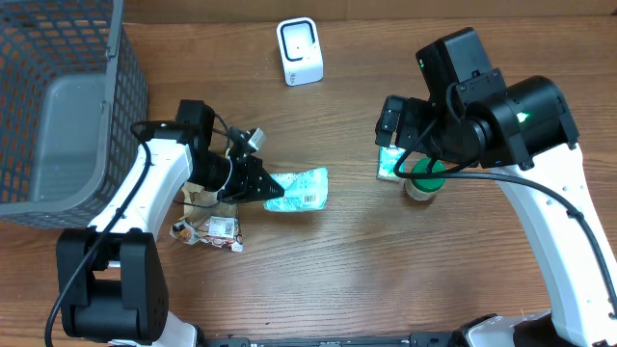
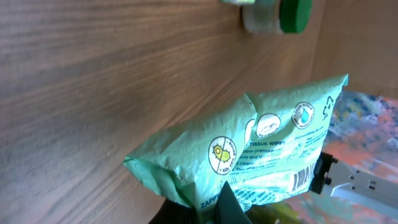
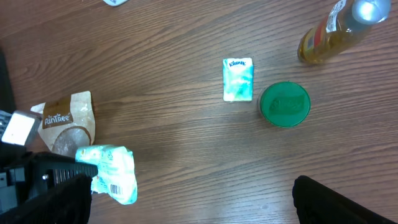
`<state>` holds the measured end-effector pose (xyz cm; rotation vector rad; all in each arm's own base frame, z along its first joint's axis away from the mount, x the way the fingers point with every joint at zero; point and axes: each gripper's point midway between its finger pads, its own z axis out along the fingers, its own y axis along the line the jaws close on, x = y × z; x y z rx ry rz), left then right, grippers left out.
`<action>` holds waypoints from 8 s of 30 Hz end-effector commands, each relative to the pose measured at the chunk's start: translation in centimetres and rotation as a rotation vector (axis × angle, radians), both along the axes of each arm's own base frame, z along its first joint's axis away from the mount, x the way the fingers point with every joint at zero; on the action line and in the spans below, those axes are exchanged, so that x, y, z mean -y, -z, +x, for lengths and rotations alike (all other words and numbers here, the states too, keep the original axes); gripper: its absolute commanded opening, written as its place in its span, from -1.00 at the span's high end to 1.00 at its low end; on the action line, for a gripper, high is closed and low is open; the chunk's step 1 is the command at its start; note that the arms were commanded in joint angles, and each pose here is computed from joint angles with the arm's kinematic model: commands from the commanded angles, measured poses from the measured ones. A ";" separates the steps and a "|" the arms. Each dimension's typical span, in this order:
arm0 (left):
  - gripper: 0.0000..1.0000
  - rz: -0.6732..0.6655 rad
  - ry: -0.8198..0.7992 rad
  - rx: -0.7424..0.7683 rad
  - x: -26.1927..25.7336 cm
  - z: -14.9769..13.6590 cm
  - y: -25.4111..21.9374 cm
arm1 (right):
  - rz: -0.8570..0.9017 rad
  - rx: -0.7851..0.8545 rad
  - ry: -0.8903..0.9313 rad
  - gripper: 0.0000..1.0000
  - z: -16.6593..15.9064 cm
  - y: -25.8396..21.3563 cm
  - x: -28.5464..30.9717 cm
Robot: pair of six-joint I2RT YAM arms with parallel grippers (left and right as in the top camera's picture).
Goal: Scan the item barcode
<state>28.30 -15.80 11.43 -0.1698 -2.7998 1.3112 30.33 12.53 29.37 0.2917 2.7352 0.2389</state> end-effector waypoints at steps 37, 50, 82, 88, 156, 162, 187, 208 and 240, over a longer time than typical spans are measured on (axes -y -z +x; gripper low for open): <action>0.92 0.288 0.069 -0.015 -0.3 -1.8 2.3 | -0.003 0.018 0.010 -1.00 0.1 -0.4 0.4; 0.91 0.287 0.068 -0.009 -0.3 -1.7 2.3 | -0.003 0.018 0.010 -1.00 0.1 -0.4 0.4; 0.92 0.286 0.055 -0.003 -0.2 -1.3 2.3 | -0.003 0.019 0.010 -1.00 0.1 -0.4 0.4; 0.92 0.286 0.055 -0.002 -0.2 -1.3 2.3 | -0.003 0.019 0.010 -1.00 0.1 -0.4 0.4; 0.92 0.336 -0.044 -0.012 -0.7 0.1 2.8 | -0.049 -0.018 0.669 -1.00 0.4 -0.1 21.4; 0.91 0.334 -0.059 -0.009 -0.6 0.4 2.8 | -0.049 -0.018 0.669 -1.00 0.4 -0.1 21.4; 0.91 0.303 -0.012 0.172 0.1 3.9 -2.8 | -0.050 -0.018 0.669 -1.00 0.4 -0.1 21.4; 0.92 0.742 -0.616 1.199 -6.3 17.9 -34.7 | -0.049 -0.018 0.669 -1.00 0.4 -0.1 21.4; 0.91 1.516 -0.220 1.431 2.0 36.0 -14.7 | -0.049 -0.018 0.669 -1.00 0.4 -0.1 21.4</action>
